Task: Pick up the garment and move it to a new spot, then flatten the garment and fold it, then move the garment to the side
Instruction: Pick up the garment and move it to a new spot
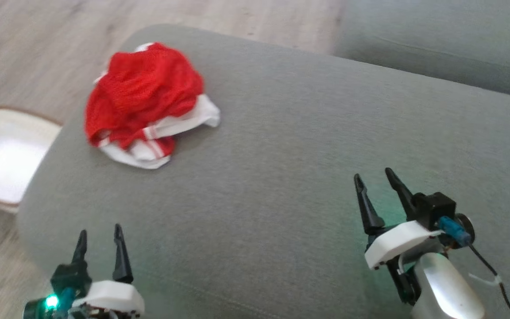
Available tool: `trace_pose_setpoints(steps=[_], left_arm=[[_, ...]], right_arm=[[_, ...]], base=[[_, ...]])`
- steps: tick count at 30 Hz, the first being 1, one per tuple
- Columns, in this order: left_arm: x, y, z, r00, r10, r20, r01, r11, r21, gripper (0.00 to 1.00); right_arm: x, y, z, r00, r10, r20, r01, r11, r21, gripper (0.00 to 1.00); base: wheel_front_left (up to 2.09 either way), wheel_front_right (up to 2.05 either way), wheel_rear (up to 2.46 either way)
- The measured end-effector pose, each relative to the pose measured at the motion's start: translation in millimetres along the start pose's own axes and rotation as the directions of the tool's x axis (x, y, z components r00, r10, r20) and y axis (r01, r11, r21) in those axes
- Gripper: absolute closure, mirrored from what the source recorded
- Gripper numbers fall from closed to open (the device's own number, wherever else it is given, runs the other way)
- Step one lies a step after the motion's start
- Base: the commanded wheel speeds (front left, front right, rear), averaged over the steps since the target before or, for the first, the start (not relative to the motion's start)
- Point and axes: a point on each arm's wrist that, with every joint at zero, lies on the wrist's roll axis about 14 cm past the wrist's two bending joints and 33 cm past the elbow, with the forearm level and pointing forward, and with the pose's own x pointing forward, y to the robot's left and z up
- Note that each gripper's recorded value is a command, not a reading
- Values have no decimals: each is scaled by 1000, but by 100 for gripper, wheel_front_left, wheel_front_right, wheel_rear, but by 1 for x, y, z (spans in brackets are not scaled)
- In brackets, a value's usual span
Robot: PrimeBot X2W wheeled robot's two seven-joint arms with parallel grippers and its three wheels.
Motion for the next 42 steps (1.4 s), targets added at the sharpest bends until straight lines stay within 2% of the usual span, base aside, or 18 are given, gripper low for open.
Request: trace_pose_setpoints(steps=[7,11,16,20,22,27,33,36,42], left_arm=[[-26,52,-9,988,157,-12,-157,987,-30,0],[-23,58,-5,985,173,-5,-173,984,-34,0],[0,57,26,983,169,71,-168,985,-30,0],[40,45,74,978,113,178,-114,993,-7,0],[75,33,107,972,47,232,-59,997,45,0],[127,14,130,972,-35,233,5,992,129,0],[173,-40,116,974,-168,151,141,974,177,0],[184,-53,104,974,-202,104,181,966,183,0],[209,-61,66,979,-198,-49,203,963,177,0]], right_arm=[[18,44,-6,991,133,-21,-133,991,4,0],[16,45,-13,990,139,-36,-138,990,7,0],[16,32,-28,991,116,-73,-116,993,9,0],[26,9,-31,994,88,-71,-88,996,-1,0],[34,-6,-32,996,71,-60,-71,997,0,0],[39,-24,-42,997,44,-65,-43,999,16,0],[30,-58,-55,996,-27,-87,29,999,14,0],[30,-66,-55,996,-46,-79,47,999,17,0],[29,-88,-58,993,-95,-74,97,995,24,0]], base=[[0,0,0],[0,0,0],[0,0,0],[0,0,0],[0,0,0],[0,0,0],[0,0,0],[0,0,0],[0,0,0]])
